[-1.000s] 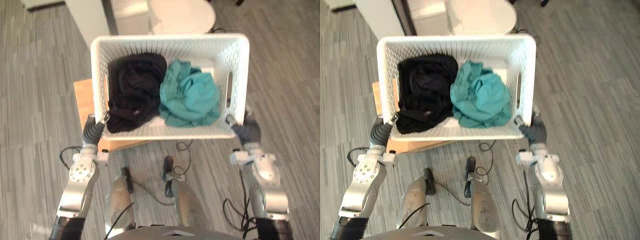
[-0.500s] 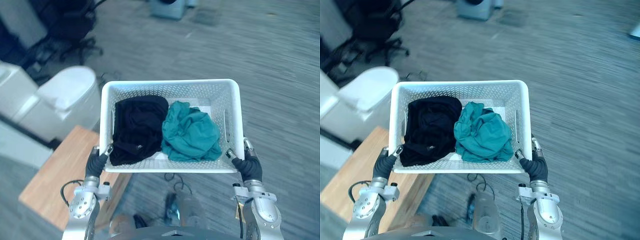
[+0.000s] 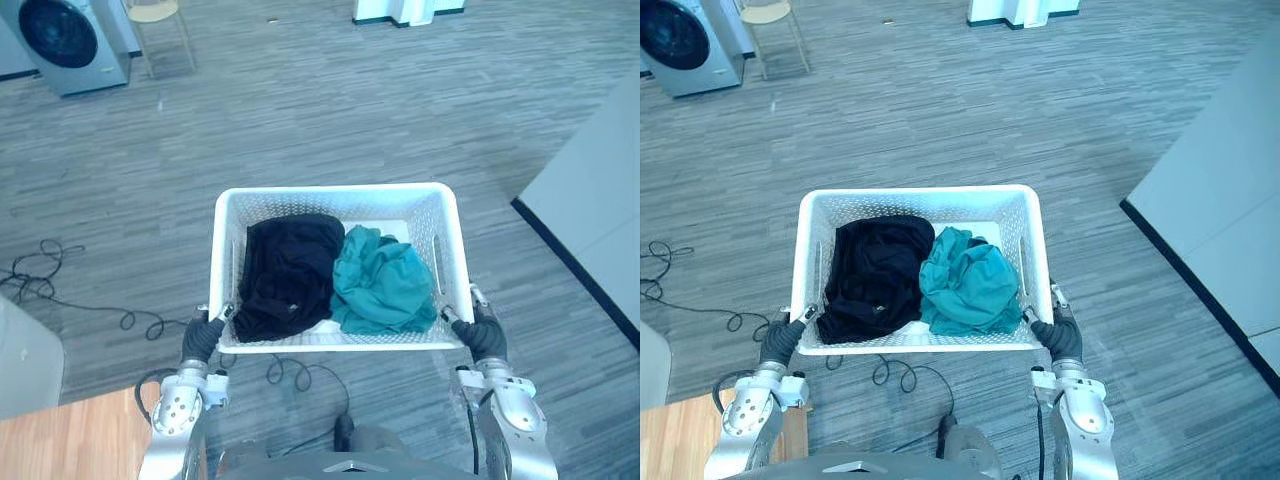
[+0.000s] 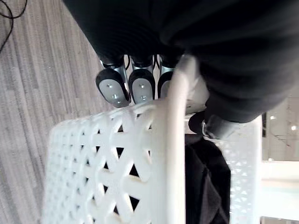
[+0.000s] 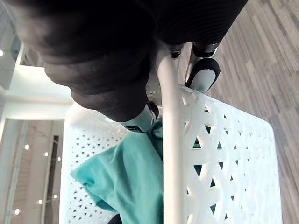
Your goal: Pick up the laundry basket with both hands and put the clothes into the washing machine.
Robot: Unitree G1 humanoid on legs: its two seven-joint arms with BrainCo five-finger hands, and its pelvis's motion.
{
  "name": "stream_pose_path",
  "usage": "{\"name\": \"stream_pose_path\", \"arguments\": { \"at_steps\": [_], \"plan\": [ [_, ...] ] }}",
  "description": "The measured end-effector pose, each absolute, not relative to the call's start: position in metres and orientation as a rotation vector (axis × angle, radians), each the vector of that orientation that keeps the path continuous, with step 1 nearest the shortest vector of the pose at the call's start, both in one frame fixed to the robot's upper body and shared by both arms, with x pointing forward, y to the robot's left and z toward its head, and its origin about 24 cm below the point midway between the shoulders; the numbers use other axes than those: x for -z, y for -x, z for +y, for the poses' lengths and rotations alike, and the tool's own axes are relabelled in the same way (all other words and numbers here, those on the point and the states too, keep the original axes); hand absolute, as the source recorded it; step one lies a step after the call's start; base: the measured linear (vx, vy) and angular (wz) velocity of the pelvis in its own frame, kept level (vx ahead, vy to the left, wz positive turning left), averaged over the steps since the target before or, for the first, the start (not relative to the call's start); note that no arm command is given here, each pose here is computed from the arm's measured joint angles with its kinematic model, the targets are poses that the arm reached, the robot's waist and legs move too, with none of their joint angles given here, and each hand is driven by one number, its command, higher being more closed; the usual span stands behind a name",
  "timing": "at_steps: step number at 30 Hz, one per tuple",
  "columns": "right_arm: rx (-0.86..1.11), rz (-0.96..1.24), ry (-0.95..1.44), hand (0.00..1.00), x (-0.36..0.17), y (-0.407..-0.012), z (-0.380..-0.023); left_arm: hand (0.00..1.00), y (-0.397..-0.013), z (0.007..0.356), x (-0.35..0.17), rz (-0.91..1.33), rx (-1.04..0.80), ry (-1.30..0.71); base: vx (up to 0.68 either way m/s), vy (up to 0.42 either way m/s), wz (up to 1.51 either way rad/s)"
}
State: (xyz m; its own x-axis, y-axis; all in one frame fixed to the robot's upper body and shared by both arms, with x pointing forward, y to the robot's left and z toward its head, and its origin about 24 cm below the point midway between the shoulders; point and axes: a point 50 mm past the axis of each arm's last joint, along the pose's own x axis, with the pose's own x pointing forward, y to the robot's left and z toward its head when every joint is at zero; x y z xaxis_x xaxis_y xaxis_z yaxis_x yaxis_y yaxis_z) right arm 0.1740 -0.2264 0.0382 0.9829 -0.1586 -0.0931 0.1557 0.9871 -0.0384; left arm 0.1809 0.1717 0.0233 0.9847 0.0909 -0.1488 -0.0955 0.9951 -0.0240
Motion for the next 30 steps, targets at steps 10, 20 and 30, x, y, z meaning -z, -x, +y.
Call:
{"name": "stream_pose_path", "arguments": {
  "at_steps": [10, 20, 30],
  "plan": [
    [0.098, 0.076, -0.031, 1.00, -0.039, -0.183, -0.212, 1.00, -0.177, 0.188, -0.031, 0.114, -0.158, 0.005, -0.04, 0.120, 0.02],
    [0.182, 0.116, -0.099, 1.00, -0.027, -0.177, -0.205, 1.00, -0.179, 0.188, -0.037, 0.095, -0.138, -0.054, 0.12, 0.066, 0.16],
    [0.202, 0.094, -0.071, 1.00, -0.033, -0.181, -0.211, 1.00, -0.206, 0.177, -0.045, 0.031, -0.113, -0.064, 0.52, -0.109, 0.17]
  ]
}}
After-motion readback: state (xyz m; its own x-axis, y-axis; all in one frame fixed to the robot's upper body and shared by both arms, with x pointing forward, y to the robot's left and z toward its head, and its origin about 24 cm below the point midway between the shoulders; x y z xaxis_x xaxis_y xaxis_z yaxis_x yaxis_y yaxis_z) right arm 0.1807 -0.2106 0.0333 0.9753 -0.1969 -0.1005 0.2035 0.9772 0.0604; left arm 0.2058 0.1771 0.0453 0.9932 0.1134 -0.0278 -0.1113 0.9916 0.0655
